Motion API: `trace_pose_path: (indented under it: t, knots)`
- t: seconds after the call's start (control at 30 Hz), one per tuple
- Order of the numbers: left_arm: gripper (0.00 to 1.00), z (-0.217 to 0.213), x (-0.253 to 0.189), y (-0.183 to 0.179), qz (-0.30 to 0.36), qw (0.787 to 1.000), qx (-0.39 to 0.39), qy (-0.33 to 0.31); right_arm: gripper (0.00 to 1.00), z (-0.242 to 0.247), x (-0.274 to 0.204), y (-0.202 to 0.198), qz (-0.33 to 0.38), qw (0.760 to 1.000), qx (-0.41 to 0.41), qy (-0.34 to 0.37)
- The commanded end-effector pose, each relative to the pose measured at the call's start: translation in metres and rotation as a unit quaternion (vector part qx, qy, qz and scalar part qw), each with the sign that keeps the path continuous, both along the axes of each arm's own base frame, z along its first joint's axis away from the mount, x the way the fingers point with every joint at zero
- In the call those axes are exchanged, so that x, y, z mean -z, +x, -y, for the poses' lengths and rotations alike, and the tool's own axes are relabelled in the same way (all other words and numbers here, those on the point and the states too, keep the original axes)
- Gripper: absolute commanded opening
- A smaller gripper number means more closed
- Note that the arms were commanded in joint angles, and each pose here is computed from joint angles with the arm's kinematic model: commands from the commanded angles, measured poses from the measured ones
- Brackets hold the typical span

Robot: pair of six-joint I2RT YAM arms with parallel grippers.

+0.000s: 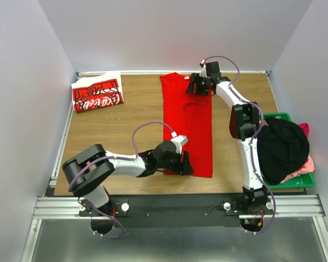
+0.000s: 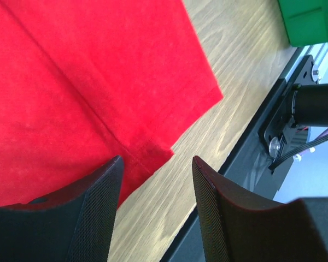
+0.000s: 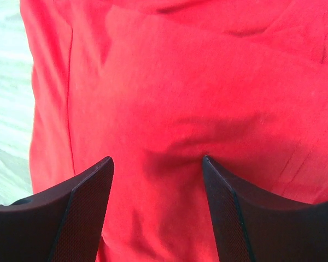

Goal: Fold and stack the t-shirts
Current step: Fold the tshirt

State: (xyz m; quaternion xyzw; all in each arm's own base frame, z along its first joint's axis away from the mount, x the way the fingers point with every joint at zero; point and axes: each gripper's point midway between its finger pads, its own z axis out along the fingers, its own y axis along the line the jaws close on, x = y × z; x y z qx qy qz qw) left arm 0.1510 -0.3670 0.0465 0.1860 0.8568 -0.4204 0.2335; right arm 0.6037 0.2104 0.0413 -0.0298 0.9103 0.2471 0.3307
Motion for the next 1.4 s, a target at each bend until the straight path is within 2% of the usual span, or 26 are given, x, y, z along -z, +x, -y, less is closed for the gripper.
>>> trace_pose_path:
  t: [0.0,0.03,0.07,0.1,0.2,0.3,0.4,0.5,0.53,0.57,0.63,0.67,0.77,0.83,0.97,1.1,1.37]
  knots:
    - [0.62,0.007,-0.041,0.02,0.067,0.997,-0.018,-0.018,0.73,-0.002,-0.024,-0.027,-0.001,0.999,-0.027,-0.032]
    - [0.63,0.006,-0.048,0.024,0.078,0.996,-0.026,-0.019,0.73,0.001,-0.037,-0.028,0.01,0.999,-0.024,-0.037]
    - [0.63,0.003,-0.053,0.028,0.093,0.995,-0.031,-0.016,0.73,0.002,-0.078,-0.027,0.046,0.998,-0.02,-0.033]
    - [0.63,0.0,-0.067,0.035,0.113,0.992,-0.048,-0.023,0.73,0.006,-0.079,-0.035,0.044,0.998,-0.017,-0.037]
    - [0.63,-0.015,-0.078,0.046,0.143,0.986,-0.085,-0.015,0.73,0.02,-0.123,-0.057,0.069,0.996,0.009,-0.048]
    - [0.63,-0.034,-0.063,0.05,0.138,0.983,-0.116,0.026,0.73,0.031,-0.135,-0.086,0.057,0.996,0.039,-0.049]
    - [0.63,-0.055,-0.037,0.052,0.113,0.98,-0.145,0.072,0.73,0.044,-0.117,-0.141,0.018,0.996,0.06,-0.059]
    - [0.63,-0.065,-0.026,0.045,0.096,0.981,-0.148,0.081,0.73,0.056,-0.087,-0.201,-0.025,0.993,0.08,-0.081]
    - [0.63,-0.067,-0.026,0.044,0.091,0.981,-0.152,0.077,0.73,0.057,-0.096,-0.217,-0.014,0.993,0.086,-0.081]
    - [0.63,-0.071,-0.024,0.041,0.088,0.981,-0.154,0.079,0.73,0.066,-0.064,-0.246,-0.053,0.99,0.094,-0.095]
    - [0.62,-0.077,-0.023,0.039,0.083,0.98,-0.163,0.082,0.73,0.071,-0.05,-0.277,-0.07,0.988,0.097,-0.099]
    - [0.62,-0.082,-0.021,0.037,0.08,0.979,-0.165,0.087,0.72,0.077,-0.044,-0.301,-0.08,0.987,0.105,-0.093]
    - [0.62,-0.092,-0.015,0.033,0.072,0.978,-0.174,0.096,0.72,0.08,-0.045,-0.336,-0.086,0.987,0.119,-0.059]
    - [0.62,-0.095,-0.011,0.03,0.064,0.977,-0.178,0.098,0.7,0.078,-0.031,-0.364,-0.116,0.986,0.109,-0.039]
    - [0.62,-0.102,0.002,0.022,0.038,0.976,-0.183,0.111,0.66,0.079,-0.016,-0.399,-0.165,0.98,0.106,-0.032]
    - [0.6,-0.106,0.007,0.018,0.025,0.975,-0.191,0.113,0.63,0.07,-0.011,-0.415,-0.186,0.977,0.099,-0.026]
    - [0.59,-0.114,0.013,0.015,0.015,0.971,-0.202,0.124,0.58,0.069,0.01,-0.447,-0.239,0.964,0.099,-0.061]
